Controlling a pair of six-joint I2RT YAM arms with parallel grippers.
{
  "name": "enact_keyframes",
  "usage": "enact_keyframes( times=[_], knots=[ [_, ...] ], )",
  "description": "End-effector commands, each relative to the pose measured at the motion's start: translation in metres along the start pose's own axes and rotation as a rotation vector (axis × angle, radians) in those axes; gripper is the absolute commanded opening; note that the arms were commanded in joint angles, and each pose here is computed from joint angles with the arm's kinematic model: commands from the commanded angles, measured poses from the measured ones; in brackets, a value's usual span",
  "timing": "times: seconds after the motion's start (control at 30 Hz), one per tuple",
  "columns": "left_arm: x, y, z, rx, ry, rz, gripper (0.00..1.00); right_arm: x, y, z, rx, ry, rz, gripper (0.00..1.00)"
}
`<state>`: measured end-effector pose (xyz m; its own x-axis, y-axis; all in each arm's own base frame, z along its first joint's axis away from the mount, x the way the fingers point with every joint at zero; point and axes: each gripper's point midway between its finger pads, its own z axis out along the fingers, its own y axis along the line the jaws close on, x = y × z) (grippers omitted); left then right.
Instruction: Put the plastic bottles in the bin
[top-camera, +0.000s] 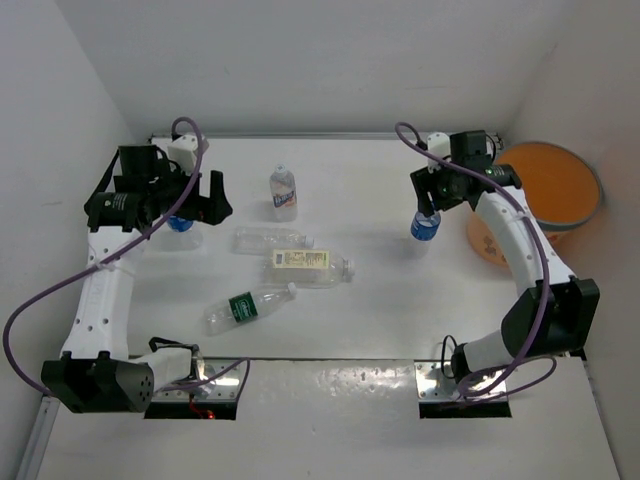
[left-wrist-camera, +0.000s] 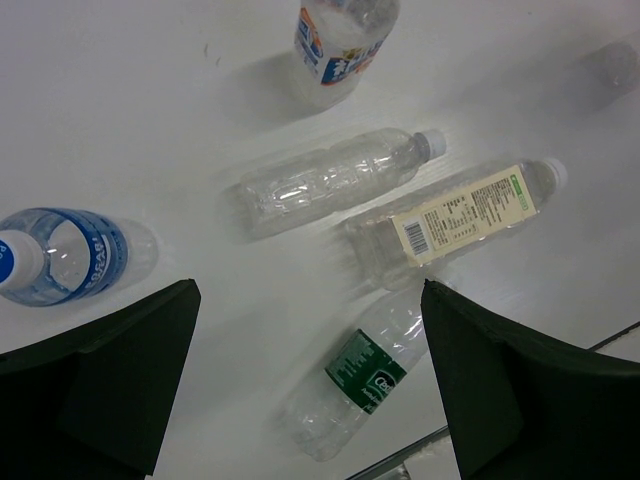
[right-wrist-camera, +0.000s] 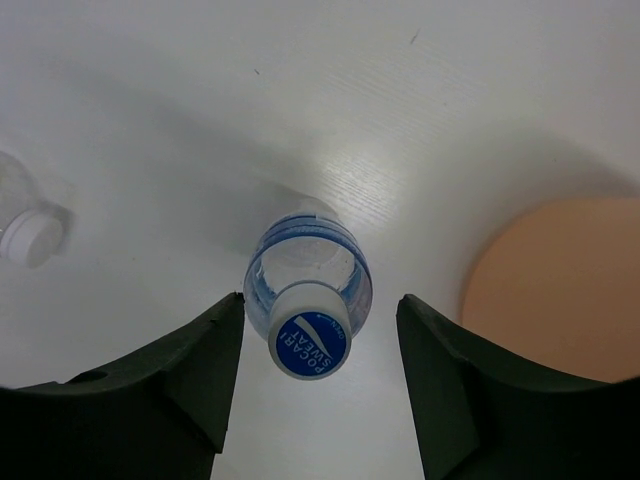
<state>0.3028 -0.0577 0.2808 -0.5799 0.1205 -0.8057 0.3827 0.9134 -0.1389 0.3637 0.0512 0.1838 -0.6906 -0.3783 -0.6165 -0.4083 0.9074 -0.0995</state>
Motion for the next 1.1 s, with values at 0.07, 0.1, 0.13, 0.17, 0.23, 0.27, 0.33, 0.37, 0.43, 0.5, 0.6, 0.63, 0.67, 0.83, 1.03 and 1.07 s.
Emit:
enact_keyframes(
  times=[0.07, 0.1, 0.13, 0.17, 0.23, 0.27, 0.33, 0.37, 0.43, 0.5, 0.6, 0.63, 0.67, 0.83, 1.03, 1.07],
  knots=[
    [-0.009, 0.001, -0.004, -0.014, -0.051, 0.028, 1.0, -0.002, -0.001, 0.01, 0.002, -0.01, -0.02, 0.59],
    [-0.009, 0.001, -0.004, -0.014, -0.051, 0.028, 1.0, 0.0, -0.002, 0.012, 0.002, -0.003, -0.014, 0.59],
    [-0.006, 0.001, -0.003, -0.013, -0.042, 0.024, 1.0, 0.003, -0.001, 0.013, -0.003, 0.002, -0.015, 0.56],
    [-0.006, 0.001, -0.003, -0.013, -0.042, 0.024, 1.0, 0.004, 0.001, 0.013, -0.011, 0.004, -0.015, 0.53],
    [-0.006, 0.001, -0.003, -0.013, -0.042, 0.024, 1.0, 0.007, 0.001, 0.014, -0.022, 0.016, -0.011, 0.41],
    [-0.006, 0.001, -0.003, -0.013, -0.042, 0.024, 1.0, 0.007, 0.001, 0.013, -0.028, 0.015, -0.013, 0.37],
    [-0.006, 0.001, -0.003, -0.013, -0.042, 0.024, 1.0, 0.006, 0.002, 0.009, -0.034, 0.016, -0.008, 0.29],
    [-0.006, 0.001, -0.003, -0.013, -0.042, 0.024, 1.0, 0.005, 0.003, 0.007, -0.039, 0.018, -0.009, 0.28],
    [-0.006, 0.002, -0.003, -0.013, -0.042, 0.035, 1.0, -0.009, 0.0, -0.007, -0.035, -0.029, -0.008, 0.25],
    [-0.003, 0.002, -0.001, -0.012, -0.034, 0.042, 1.0, -0.022, -0.003, -0.027, -0.028, -0.066, -0.002, 0.14],
    [-0.006, -0.005, -0.001, 0.036, -0.05, 0.056, 1.0, -0.059, -0.015, -0.076, 0.013, -0.199, 0.026, 0.0],
    [-0.007, -0.007, -0.001, 0.051, -0.055, 0.051, 1.0, -0.066, -0.017, -0.086, 0.015, -0.232, 0.034, 0.0],
    [-0.004, -0.01, 0.0, 0.077, -0.051, 0.057, 1.0, -0.083, -0.031, -0.118, 0.069, -0.322, 0.045, 0.0],
    [-0.02, -0.016, 0.007, 0.124, -0.12, 0.05, 1.0, -0.119, -0.07, -0.201, 0.215, -0.554, 0.121, 0.0],
    [-0.041, -0.021, 0.017, 0.148, -0.194, 0.074, 0.98, -0.128, -0.133, -0.288, 0.555, -0.721, 0.181, 0.0],
    [-0.039, -0.02, 0.021, 0.149, -0.182, 0.067, 0.97, -0.125, -0.14, -0.295, 0.593, -0.722, 0.188, 0.0]
  ],
)
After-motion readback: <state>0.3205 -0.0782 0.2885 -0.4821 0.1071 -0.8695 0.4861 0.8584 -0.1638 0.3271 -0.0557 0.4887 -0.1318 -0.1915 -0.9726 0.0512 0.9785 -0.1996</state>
